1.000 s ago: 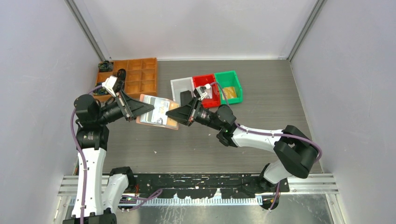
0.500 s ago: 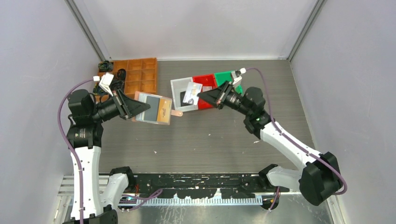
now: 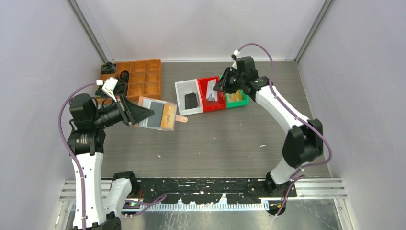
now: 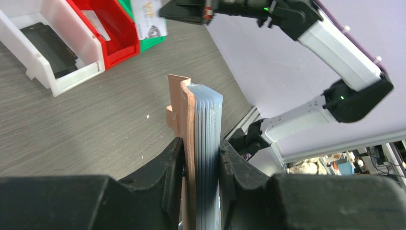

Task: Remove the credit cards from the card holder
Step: Place the credit card in the storage box.

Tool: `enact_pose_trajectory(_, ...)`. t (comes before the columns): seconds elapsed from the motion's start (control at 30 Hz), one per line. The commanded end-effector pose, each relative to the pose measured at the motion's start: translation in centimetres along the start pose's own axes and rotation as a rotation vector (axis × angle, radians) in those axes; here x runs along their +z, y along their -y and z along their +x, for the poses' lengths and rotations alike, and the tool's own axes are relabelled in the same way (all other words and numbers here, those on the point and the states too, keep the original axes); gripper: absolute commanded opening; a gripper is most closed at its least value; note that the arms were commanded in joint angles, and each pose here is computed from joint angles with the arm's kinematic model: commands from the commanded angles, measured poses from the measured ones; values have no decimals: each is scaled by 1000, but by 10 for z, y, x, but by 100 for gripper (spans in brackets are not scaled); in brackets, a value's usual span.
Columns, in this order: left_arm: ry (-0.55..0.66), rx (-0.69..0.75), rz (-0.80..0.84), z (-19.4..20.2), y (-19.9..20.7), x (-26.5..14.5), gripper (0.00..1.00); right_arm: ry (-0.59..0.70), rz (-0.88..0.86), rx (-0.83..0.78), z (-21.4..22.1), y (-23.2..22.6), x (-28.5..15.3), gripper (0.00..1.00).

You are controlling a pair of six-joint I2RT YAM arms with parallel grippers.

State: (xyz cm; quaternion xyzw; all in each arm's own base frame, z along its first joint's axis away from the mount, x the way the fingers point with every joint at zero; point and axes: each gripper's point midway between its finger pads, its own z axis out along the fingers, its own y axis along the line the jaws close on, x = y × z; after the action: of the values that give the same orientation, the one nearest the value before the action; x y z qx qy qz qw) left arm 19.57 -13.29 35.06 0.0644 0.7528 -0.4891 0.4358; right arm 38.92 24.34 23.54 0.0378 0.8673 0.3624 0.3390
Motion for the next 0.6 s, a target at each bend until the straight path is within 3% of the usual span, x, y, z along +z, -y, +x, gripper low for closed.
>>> enact_pose_trajectory(0.0, 29, 120, 71, -11, 30, -9, 0, -81, 207, -130, 5, 47, 18, 1)
enact_pose_trajectory(0.57, 52, 124, 90, -15, 38, -10, 0, -143, 260, -169, 5, 78, 112, 1)
